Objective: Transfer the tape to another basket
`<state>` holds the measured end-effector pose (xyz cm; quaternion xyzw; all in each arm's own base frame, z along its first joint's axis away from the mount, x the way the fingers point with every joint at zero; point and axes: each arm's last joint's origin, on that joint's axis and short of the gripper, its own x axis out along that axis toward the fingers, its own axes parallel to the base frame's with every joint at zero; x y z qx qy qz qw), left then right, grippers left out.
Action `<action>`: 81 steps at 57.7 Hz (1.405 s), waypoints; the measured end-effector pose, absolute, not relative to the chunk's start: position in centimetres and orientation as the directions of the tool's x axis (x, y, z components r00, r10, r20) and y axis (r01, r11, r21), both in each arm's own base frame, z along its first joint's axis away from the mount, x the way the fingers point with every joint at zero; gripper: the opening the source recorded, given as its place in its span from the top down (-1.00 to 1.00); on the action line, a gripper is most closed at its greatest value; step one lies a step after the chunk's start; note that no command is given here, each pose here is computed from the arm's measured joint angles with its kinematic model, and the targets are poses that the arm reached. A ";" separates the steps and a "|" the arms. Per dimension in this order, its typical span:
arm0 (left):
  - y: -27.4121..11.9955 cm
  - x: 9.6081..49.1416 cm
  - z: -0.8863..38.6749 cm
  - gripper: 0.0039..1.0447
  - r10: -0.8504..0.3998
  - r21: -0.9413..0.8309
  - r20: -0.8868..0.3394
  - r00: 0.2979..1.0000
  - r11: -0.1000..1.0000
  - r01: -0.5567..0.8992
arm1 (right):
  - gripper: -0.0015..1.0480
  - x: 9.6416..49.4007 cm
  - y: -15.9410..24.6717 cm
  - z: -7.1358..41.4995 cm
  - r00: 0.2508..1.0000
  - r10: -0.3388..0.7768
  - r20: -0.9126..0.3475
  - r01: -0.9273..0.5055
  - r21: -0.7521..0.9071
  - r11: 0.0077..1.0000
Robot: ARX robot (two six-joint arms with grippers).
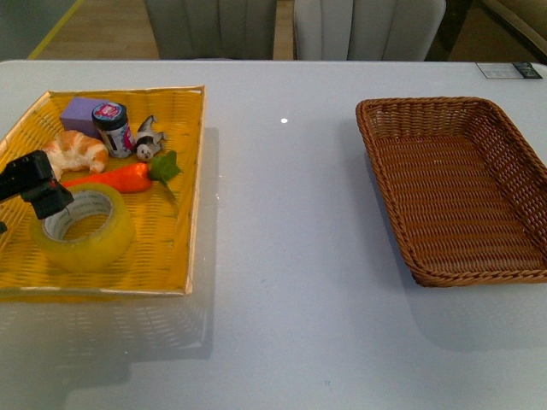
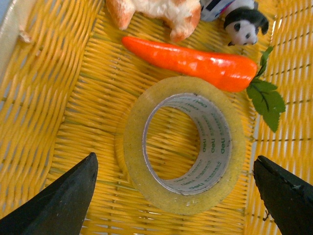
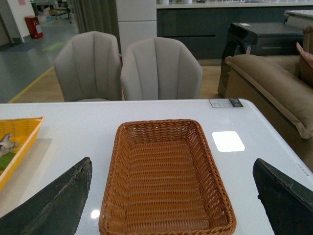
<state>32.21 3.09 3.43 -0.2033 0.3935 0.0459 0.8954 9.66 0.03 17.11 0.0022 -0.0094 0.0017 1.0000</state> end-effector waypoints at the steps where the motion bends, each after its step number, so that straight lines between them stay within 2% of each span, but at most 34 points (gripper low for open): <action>1: 3.1 32.3 3.3 -0.83 -0.078 -0.327 -0.725 0.684 0.913 -0.243 | -0.83 9.7 0.0 17.1 1.000 0.003 0.019 -0.004 0.004 1.000; 26: 3.4 34.0 -0.8 -0.83 -0.055 -0.273 -0.788 0.613 0.924 -0.269 | -0.83 9.7 0.0 17.1 1.000 0.003 0.019 -0.004 0.004 1.000; 48: 2.8 34.7 -0.7 0.27 -0.049 -0.262 -0.793 0.608 0.928 -0.266 | -0.83 9.7 0.0 17.1 1.000 0.003 0.019 -0.004 0.004 1.000; 54: 2.4 34.8 -0.6 0.64 -0.054 -0.261 -0.793 0.607 0.930 -0.258 | -0.83 9.7 0.0 17.1 1.000 0.003 0.019 -0.004 0.004 1.000; 68: 2.2 34.9 1.6 0.71 -0.054 -0.287 -0.763 0.644 0.922 -0.262 | -0.83 9.7 0.0 17.1 1.000 0.003 0.019 -0.004 0.004 1.000; 81: 2.2 34.4 6.2 0.71 -0.059 -0.337 -0.689 0.722 0.908 -0.248 | -0.83 9.7 0.0 17.1 1.000 0.003 0.019 -0.004 0.004 1.000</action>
